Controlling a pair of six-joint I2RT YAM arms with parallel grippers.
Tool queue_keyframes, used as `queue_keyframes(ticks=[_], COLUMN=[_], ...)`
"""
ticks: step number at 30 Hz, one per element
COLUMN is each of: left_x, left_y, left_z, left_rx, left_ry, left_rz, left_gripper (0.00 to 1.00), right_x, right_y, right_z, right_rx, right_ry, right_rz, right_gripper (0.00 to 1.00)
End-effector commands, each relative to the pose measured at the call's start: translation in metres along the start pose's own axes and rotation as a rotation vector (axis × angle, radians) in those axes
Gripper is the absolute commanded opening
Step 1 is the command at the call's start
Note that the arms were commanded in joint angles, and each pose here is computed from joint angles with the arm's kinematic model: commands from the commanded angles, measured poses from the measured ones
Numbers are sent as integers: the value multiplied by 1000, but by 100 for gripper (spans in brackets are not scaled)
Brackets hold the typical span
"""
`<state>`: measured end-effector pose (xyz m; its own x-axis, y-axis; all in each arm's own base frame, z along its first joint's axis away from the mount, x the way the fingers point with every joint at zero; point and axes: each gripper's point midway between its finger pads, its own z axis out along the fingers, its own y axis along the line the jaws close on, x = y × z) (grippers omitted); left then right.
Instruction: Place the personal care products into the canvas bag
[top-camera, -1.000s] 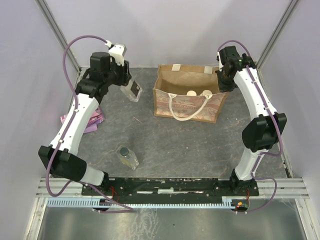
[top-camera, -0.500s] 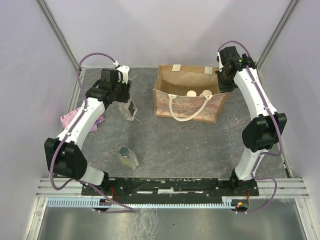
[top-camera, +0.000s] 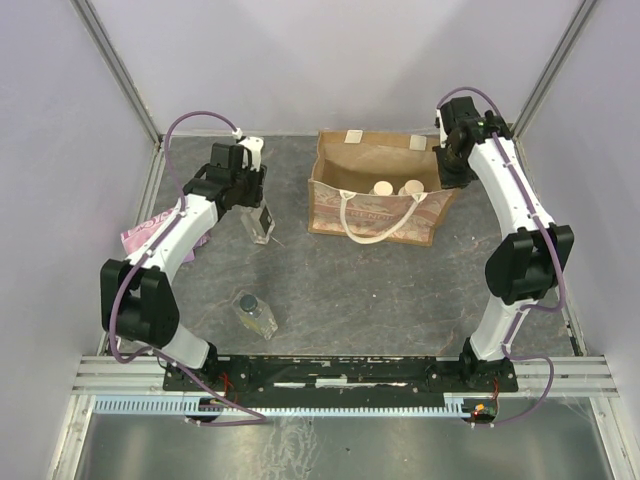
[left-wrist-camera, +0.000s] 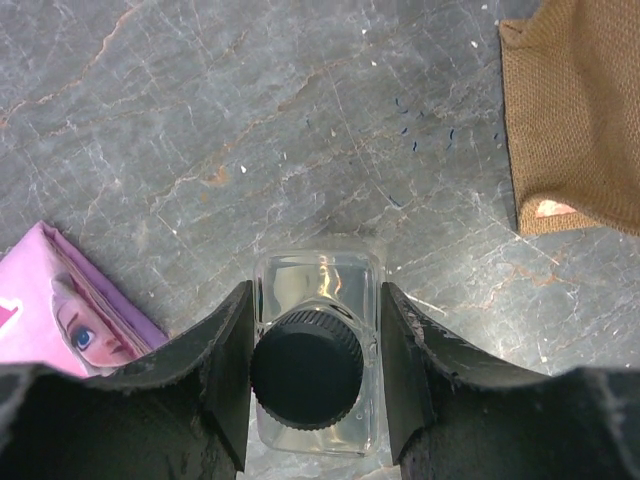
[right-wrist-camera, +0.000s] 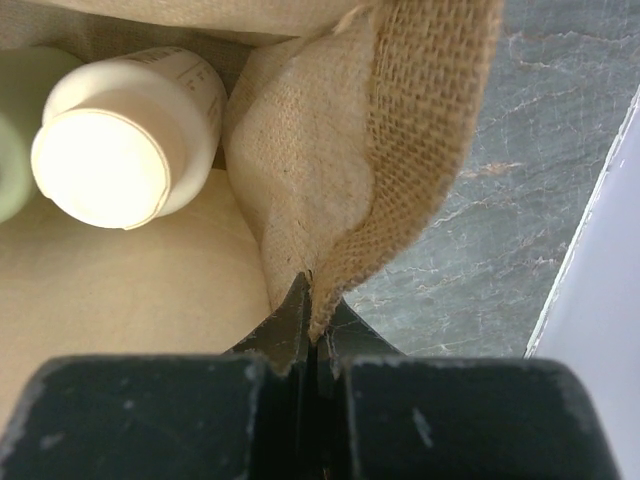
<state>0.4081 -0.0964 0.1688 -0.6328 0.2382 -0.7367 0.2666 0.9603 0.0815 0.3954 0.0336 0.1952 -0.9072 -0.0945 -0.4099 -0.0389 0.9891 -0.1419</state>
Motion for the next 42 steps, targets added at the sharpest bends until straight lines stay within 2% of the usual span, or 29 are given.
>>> queue_keyframes(ticks=[1, 3, 6, 13, 17, 20, 29, 31, 33, 35, 39, 41, 42], left_x=[-37, -36, -37, -42, -38, -33, 3, 10, 16, 21, 22, 18, 12], left_y=[-1, -6, -12, -18, -20, -21, -29, -33, -36, -37, -38, -37, -36], left_z=[5, 8, 6, -7, -10, -8, 10, 13, 16, 20, 24, 24, 22], left_rx=[9, 33, 63, 86, 90, 92, 91, 92, 93, 91, 92, 86, 83], left_ry=[-136, -131, -139, -156, -140, -122, -18, 4, 22, 42, 53, 44, 30], left_rz=[8, 1, -21, -39, -39, -37, -8, -3, -3, -2, 3, 4, 0], left_gripper=[7, 26, 43, 63, 80, 83, 85, 84, 76, 60, 21, 7, 3], right_x=[14, 16, 21, 33, 34, 35, 41, 43, 45, 47, 47, 46, 46], right_y=[9, 11, 13, 19, 20, 20, 10, 9, 8, 7, 4, 3, 3], right_z=[3, 2, 2, 7, 8, 6, 4, 5, 5, 6, 6, 6, 6], right_rx=[-56, -63, -74, -104, -105, -107, -49, -45, -40, -33, -16, -11, -9], right_ry=[41, 45, 55, 78, 77, 78, 92, 95, 102, 110, 108, 108, 108], right_rz=[13, 16, 22, 34, 33, 34, 37, 40, 42, 43, 44, 45, 42], right_gripper=[0, 0, 0, 0, 1, 1, 1, 1, 1, 1, 1, 1, 1])
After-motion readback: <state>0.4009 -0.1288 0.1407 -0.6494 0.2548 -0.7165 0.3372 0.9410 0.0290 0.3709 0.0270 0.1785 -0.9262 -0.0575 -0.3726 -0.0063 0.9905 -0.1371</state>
